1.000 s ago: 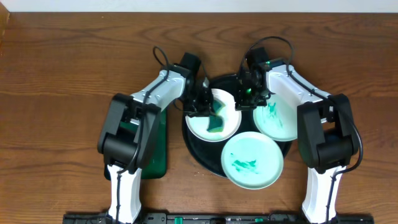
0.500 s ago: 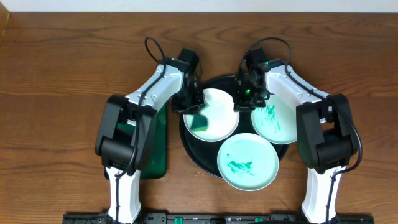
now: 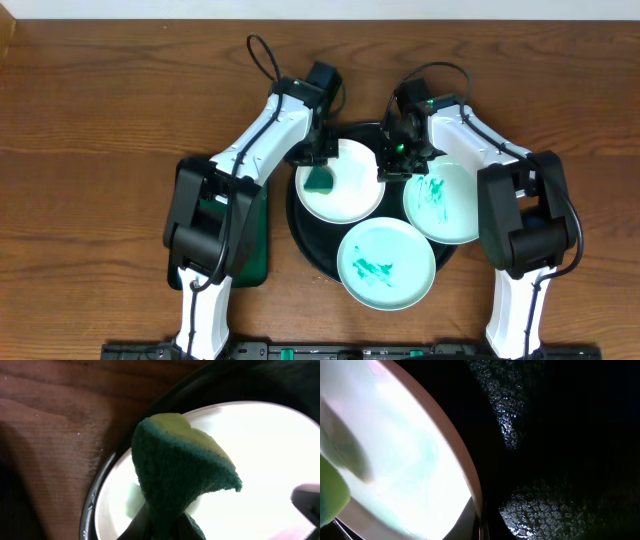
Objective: Clean dirty plates on tray and stack at the side
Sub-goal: 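Lift the sponge with the left gripper back over the green tray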
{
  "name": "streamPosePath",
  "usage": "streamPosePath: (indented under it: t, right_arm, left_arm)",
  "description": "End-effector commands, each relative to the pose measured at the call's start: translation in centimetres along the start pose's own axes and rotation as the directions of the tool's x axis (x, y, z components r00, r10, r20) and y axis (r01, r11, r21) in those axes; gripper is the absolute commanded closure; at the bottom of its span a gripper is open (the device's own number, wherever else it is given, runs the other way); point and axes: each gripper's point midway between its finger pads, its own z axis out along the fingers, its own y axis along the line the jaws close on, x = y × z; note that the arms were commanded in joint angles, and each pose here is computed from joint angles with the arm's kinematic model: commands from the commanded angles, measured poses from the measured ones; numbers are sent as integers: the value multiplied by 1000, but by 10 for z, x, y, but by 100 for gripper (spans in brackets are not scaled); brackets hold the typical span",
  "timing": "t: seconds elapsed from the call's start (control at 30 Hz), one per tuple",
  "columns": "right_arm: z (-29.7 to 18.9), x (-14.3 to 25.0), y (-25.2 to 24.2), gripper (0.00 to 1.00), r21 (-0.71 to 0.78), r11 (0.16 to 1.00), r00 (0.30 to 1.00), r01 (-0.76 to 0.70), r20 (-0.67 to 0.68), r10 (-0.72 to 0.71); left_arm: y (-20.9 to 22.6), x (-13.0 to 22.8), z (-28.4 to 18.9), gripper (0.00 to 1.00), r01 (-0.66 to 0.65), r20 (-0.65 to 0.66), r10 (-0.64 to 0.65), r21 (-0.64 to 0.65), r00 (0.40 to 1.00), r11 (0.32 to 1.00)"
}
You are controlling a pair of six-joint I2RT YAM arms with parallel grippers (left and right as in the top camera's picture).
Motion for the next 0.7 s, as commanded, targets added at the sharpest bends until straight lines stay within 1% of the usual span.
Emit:
streamPosePath:
  t: [0.0,0.2,0.3,0.33,0.43,0.5,0.57,0.67]
  right_arm:
    - [15,10,-7,99,8,1000,998,-22,-50,23]
    - [15,9,-8,99,8,1000,999,-22,-48,22]
    - [15,9,-8,99,7,1000,999,-17,-48,17]
    - [15,9,-8,99,6,1000,999,-12,-47,12]
    - [15,9,-9,99,6,1000,999,-6,-48,7]
    - [15,10,-8,99,2,1000,999,4,-50,-4]
    - [14,10,-5,99,-14,999,998,32,-51,-33]
    - [9,5,-2,99,-18,998,997,65,-32,-65]
  left_arm:
    - [-11,-4,-17,93,-25,46,25,-2,999,1000]
    - [-18,-3,-33,93,-39,76,37,18,996,999]
    - [-11,-6,-54,93,-27,114,24,18,993,999]
    - [-4,-7,-63,93,-13,134,13,1,991,1000]
    - [33,-10,-95,93,60,206,-37,-105,978,993]
    - [55,-4,-112,93,94,218,-59,-156,974,983]
    - [77,8,-125,93,128,193,-90,-193,977,973]
    - [104,24,-130,93,178,121,-154,-219,981,959]
